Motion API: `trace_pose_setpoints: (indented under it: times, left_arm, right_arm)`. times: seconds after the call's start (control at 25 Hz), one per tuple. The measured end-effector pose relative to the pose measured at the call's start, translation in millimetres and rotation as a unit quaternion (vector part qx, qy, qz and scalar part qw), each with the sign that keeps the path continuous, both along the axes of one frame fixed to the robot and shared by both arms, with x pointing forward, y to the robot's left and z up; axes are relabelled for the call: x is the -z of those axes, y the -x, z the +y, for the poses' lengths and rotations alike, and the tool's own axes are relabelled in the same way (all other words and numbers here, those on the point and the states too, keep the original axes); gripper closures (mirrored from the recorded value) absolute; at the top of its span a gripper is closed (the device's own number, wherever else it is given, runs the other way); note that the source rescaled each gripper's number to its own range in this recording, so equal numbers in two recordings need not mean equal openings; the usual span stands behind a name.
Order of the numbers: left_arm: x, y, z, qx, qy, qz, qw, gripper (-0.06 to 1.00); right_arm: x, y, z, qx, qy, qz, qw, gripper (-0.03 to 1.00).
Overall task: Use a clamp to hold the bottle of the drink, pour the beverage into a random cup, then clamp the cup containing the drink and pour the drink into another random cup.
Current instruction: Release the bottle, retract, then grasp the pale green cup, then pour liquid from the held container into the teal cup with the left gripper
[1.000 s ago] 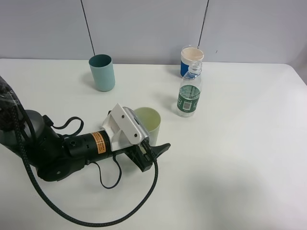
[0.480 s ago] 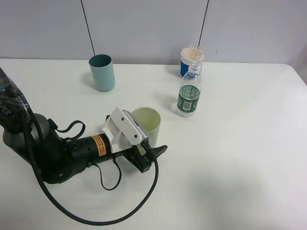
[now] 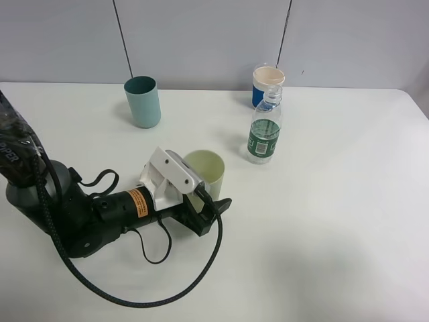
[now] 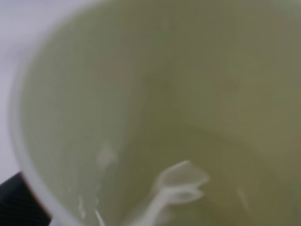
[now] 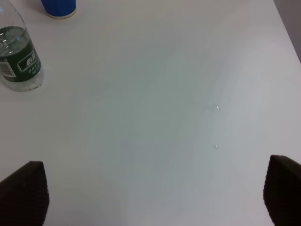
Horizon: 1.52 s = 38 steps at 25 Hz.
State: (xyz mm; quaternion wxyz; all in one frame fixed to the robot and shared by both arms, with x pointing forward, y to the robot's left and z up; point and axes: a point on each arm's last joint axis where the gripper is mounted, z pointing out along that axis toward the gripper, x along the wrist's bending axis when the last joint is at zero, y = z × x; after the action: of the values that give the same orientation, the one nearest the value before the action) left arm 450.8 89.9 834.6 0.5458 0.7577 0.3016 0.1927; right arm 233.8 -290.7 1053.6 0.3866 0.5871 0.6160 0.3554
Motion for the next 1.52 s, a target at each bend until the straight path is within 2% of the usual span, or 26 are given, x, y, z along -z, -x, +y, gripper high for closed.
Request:
trace_pose_setpoints:
  times: [0.04, 0.08, 0.12, 0.16, 0.24, 0.32, 0.72, 0.84, 1.04, 1.16, 1.52]
  left_arm:
    - [1.6, 0.3, 0.2, 0.000, -0.002, 0.002, 1.000, -0.05]
    - [2.5, 0.4, 0.4, 0.000, -0.003, 0.003, 1.000, 0.01]
    - [3.2, 0.5, 0.5, 0.000, -0.004, 0.004, 1.000, 0.15]
    - [3.3, 0.5, 0.5, 0.000, -0.004, 0.004, 1.000, 0.34]
    - [3.1, 0.7, 0.3, 0.002, -0.003, 0.003, 1.000, 0.94]
    - [3.0, 0.6, 0.2, 0.002, -0.002, 0.003, 1.000, 0.90]
    - [3.1, 0.4, 0.5, -0.001, -0.003, 0.003, 1.000, 0.90]
    - [-1.3, -0.7, 2.9, -0.015, -0.002, 0.002, 1.000, 0.90]
    - [-21.0, -1.2, 16.3, -0.072, 0.006, -0.011, 0.997, 0.90]
    - [-31.9, -0.1, 29.2, -0.120, -0.005, -0.010, 0.993, 0.90]
    - [-64.1, -4.0, 60.4, -0.257, -0.042, -0.036, 0.965, 0.90]
  right_arm:
    - [0.0, 0.0, 0.0, 0.000, 0.000, 0.000, 1.000, 0.15]
    - [0.0, 0.0, 0.0, 0.000, 0.000, 0.000, 1.000, 0.15]
    - [0.0, 0.0, 0.0, 0.000, 0.000, 0.000, 1.000, 0.15]
    - [0.0, 0.0, 0.0, 0.000, 0.000, 0.000, 1.000, 0.15]
    - [0.0, 0.0, 0.0, 0.000, 0.000, 0.000, 1.000, 0.15]
    - [0.0, 0.0, 0.0, 0.000, 0.000, 0.000, 1.000, 0.15]
    - [0.0, 0.0, 0.0, 0.000, 0.000, 0.000, 1.000, 0.15]
    - [0.0, 0.0, 0.0, 0.000, 0.000, 0.000, 1.000, 0.15]
    - [0.0, 0.0, 0.0, 0.000, 0.000, 0.000, 1.000, 0.15]
    - [0.0, 0.0, 0.0, 0.000, 0.000, 0.000, 1.000, 0.15]
    - [0.0, 0.0, 0.0, 0.000, 0.000, 0.000, 1.000, 0.15]
